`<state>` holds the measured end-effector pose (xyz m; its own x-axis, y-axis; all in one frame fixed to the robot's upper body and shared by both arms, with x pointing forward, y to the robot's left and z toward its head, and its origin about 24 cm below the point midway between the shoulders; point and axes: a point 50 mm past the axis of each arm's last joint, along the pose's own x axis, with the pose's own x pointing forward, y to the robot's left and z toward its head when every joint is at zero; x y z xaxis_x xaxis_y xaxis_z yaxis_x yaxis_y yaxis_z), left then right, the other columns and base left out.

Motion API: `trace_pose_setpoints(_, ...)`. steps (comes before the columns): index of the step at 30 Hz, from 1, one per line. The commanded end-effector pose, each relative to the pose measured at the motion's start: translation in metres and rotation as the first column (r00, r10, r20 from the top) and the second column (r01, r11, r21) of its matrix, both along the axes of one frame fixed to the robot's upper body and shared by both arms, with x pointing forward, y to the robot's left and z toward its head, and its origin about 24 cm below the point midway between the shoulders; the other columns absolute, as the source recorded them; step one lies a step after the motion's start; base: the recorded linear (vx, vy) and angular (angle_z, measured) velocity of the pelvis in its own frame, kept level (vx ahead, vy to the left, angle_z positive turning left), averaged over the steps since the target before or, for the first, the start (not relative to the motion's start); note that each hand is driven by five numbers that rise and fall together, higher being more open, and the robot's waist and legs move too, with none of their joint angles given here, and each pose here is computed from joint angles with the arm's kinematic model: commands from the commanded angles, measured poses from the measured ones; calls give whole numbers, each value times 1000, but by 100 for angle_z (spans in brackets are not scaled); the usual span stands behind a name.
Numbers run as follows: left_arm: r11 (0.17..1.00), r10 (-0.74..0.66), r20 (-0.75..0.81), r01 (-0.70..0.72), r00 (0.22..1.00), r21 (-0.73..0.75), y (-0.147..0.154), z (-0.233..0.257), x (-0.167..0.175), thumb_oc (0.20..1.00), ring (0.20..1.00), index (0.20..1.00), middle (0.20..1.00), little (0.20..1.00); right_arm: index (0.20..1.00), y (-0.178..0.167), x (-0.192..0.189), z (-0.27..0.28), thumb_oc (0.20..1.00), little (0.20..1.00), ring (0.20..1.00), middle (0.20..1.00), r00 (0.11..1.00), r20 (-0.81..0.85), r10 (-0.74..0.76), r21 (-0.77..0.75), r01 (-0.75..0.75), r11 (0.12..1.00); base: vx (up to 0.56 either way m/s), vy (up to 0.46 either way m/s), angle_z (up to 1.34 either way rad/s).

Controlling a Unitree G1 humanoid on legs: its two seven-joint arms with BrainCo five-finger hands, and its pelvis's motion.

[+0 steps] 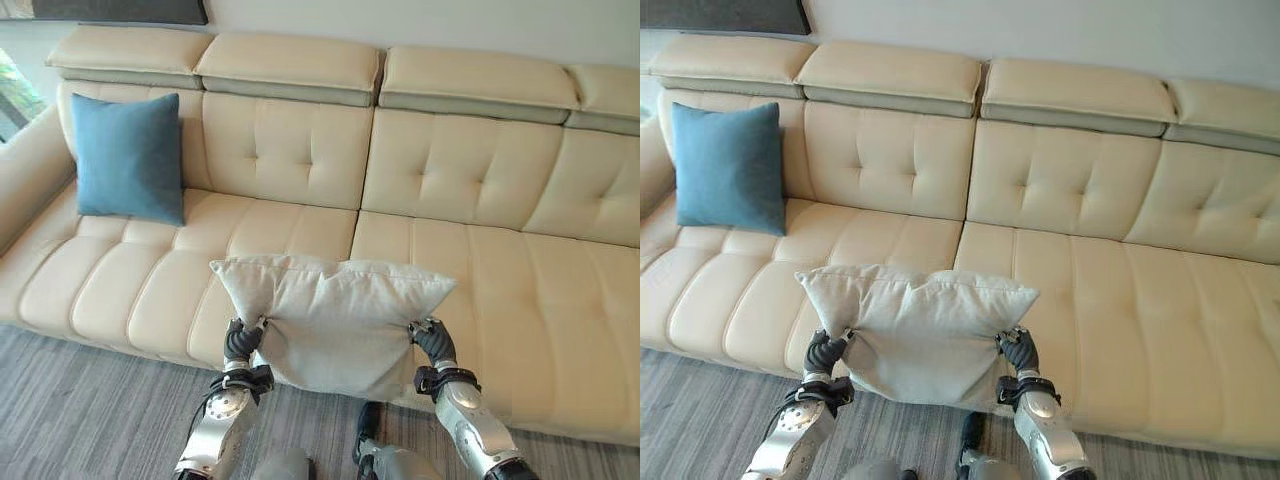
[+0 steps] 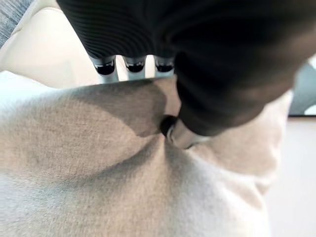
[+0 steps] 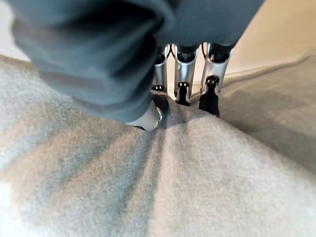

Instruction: Pick up all the scattered cushions and arrange them neatly on the sofa.

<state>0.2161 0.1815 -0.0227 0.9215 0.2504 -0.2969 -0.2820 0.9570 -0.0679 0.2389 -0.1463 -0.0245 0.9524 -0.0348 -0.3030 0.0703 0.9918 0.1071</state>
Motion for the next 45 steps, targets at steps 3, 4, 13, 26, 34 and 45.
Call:
trace_pose_setpoints(3, 996, -79, 269, 86, 960, -15, -16, 50, 25, 200, 200, 200, 200, 200, 200, 16, 18, 43, 200, 200, 200, 200, 972, 228, 51, 83, -72, 994, 160, -51, -16)
trace_pose_setpoints(4, 996, -82, 266, 88, 961, -13, -17, 50, 25, 200, 200, 200, 200, 200, 200, 15, 18, 43, 200, 200, 200, 200, 973, 227, 48, 76, -66, 995, 166, -3, -3)
trace_pose_setpoints(13, 991, -132, 223, 135, 966, 1, -26, 42, 21, 200, 200, 200, 200, 200, 200, 10, 11, 40, 200, 200, 200, 200, 977, 213, 28, 60, -42, 997, 150, 96, -3)
trace_pose_setpoints(26, 993, -112, 382, 87, 917, 82, -31, 85, 62, 200, 200, 200, 200, 200, 200, 32, 51, 92, 200, 200, 200, 200, 919, 392, 39, 46, -62, 997, 83, 95, 1)
trace_pose_setpoints(34, 987, -98, 545, 12, 832, 159, -35, 146, 108, 200, 200, 200, 200, 200, 200, 49, 87, 140, 200, 200, 200, 200, 859, 508, 55, -23, -50, 998, 33, 67, -11)
trace_pose_setpoints(45, 940, -92, 619, -138, 780, 313, -38, 206, 157, 200, 200, 200, 200, 200, 200, 76, 132, 191, 200, 200, 200, 200, 823, 563, 73, -146, 12, 989, -7, 37, -5)
